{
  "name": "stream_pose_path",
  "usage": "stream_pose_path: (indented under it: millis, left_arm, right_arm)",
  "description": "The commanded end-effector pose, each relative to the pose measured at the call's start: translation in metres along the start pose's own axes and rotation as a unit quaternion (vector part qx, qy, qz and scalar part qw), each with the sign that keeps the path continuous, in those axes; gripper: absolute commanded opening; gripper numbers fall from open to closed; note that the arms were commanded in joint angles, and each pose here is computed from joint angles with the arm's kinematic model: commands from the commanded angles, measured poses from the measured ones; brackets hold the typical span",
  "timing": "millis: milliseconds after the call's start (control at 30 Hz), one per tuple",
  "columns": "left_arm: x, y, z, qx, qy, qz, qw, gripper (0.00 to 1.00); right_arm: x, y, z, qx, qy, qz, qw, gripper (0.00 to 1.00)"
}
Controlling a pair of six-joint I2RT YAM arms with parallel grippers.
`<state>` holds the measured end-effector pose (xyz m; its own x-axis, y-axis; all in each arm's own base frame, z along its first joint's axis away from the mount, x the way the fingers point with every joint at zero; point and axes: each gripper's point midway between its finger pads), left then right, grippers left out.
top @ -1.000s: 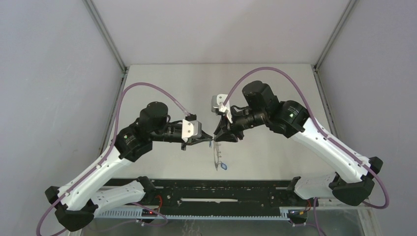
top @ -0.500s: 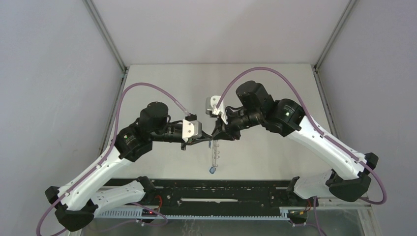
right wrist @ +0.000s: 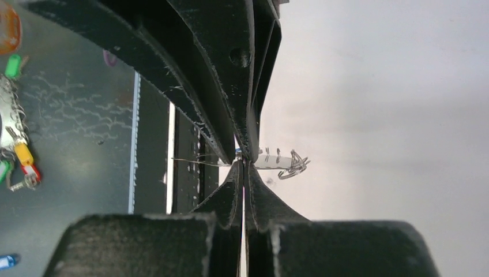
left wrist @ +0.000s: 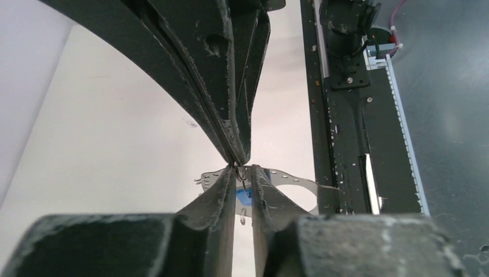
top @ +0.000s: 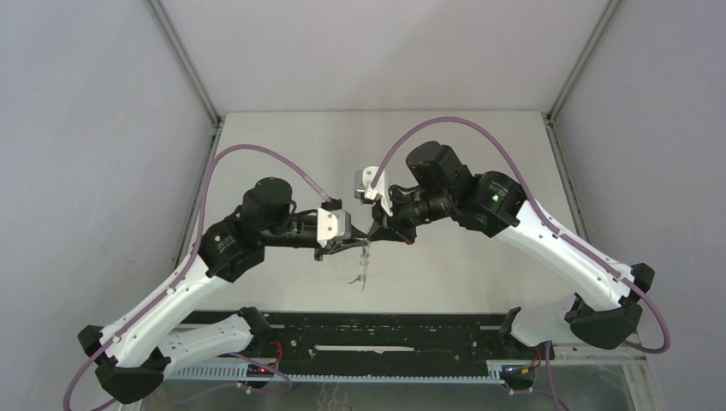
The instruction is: Put the keys on the keyring
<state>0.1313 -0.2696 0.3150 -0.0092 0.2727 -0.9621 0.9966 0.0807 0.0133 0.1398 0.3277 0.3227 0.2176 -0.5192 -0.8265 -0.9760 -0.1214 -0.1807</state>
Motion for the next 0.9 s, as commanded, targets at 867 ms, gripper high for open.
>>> stream_pose_path:
  millis: [867]
  left_arm:
    - [-0.036,-0.008,-0.013,0.006,-0.097,0.09,0.991,0.43]
  right_arm:
    - [-0.05,0.007,-0.063,0.059,-0.372,0.004,0.926,0.0]
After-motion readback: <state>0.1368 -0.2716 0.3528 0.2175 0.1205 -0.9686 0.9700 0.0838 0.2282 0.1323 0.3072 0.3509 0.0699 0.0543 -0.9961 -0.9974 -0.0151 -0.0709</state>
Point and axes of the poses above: each gripper's point midway between its finger pads, its own z axis out along the fingers, its own y axis along the line the jaws close on, x = y × z, and after that the axes turned 13 degrees about -z, right-handed
